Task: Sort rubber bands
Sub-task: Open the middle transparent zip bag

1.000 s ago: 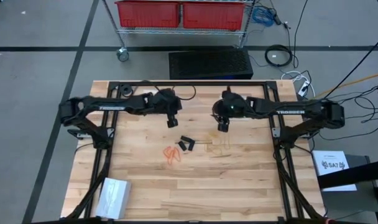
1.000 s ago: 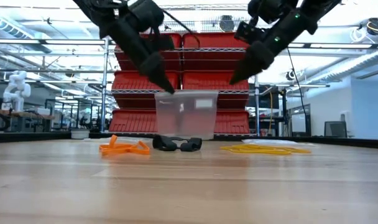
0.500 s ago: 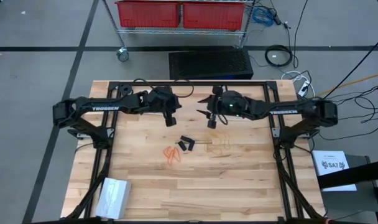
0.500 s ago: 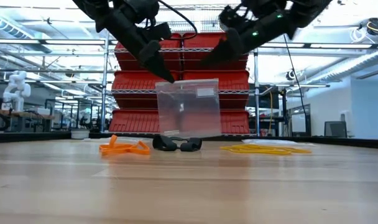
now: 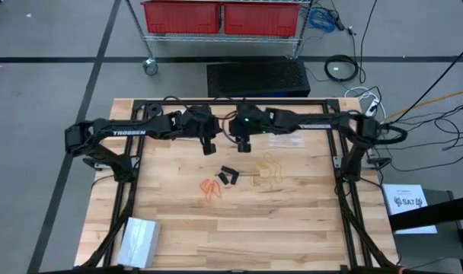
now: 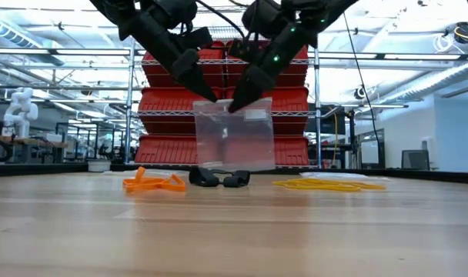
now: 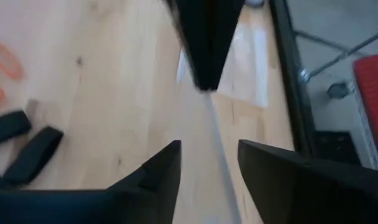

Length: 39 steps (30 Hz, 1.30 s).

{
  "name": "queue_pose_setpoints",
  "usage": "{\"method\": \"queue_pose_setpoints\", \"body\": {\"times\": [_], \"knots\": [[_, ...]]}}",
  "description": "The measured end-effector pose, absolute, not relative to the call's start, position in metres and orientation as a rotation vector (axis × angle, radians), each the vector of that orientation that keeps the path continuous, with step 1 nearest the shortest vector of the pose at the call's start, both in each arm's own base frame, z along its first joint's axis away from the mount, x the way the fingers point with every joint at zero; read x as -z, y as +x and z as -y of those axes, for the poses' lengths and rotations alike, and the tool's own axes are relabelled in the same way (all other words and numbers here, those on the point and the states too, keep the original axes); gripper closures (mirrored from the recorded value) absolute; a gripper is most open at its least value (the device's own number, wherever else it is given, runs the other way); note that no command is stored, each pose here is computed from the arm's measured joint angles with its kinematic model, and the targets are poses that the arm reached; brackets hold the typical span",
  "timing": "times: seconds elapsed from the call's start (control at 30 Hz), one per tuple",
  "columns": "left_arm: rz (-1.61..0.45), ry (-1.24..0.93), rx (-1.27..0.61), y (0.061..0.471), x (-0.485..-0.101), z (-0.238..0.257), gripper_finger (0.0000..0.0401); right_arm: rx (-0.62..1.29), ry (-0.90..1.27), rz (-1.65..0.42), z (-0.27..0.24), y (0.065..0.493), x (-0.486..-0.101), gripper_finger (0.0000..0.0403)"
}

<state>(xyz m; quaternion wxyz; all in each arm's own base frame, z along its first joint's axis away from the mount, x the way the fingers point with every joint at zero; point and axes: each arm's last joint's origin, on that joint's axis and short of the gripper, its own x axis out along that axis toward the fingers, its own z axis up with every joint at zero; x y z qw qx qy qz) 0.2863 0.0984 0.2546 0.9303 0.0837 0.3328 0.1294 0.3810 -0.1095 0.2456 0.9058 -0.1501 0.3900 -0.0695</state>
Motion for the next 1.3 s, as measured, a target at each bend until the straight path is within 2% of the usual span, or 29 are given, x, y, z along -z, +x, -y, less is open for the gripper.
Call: {"method": "queue_pose_setpoints", "body": {"times": [0.1, 0.2, 0.27, 0.43, 0.7, 0.83, 0.97, 1.13, 1.3], "knots": [[-0.680, 0.171, -0.265, 0.286, -0.255, -0.098, 0.0401, 0.136, -0.321, -0.831, 0.111, 0.384, -0.243, 0.0305], [-0.681, 0.170, -0.267, 0.286, -0.255, -0.099, 0.0401, 0.132, -0.335, -0.825, 0.109, 0.384, -0.244, 0.0374], [-0.679, 0.169, -0.271, 0.286, -0.255, -0.100, 0.0401, 0.131, -0.357, -0.812, 0.107, 0.383, -0.250, 0.0393], [-0.634, 0.167, -0.292, 0.286, -0.259, -0.105, 0.0394, 0.149, -0.381, -0.802, 0.105, 0.378, -0.259, 0.0400], [-0.459, 0.186, -0.347, 0.265, -0.296, -0.114, 0.0336, 0.160, -0.337, -0.809, 0.101, 0.364, -0.276, 0.0402], [-0.328, 0.138, -0.273, 0.242, -0.309, -0.116, 0.0313, 0.173, -0.325, -0.794, 0.098, 0.352, -0.293, 0.0402], [-0.171, 0.063, -0.146, 0.231, -0.286, -0.116, 0.0299, 0.196, -0.303, -0.733, 0.092, 0.334, -0.308, 0.0403], [0.019, 0.058, -0.172, 0.224, -0.247, -0.114, 0.0292, 0.224, -0.263, -0.625, 0.084, 0.315, -0.311, 0.0403], [0.067, 0.010, -0.138, 0.238, -0.231, -0.112, 0.0291, 0.221, -0.250, -0.530, 0.074, 0.312, -0.307, 0.0403]]}}
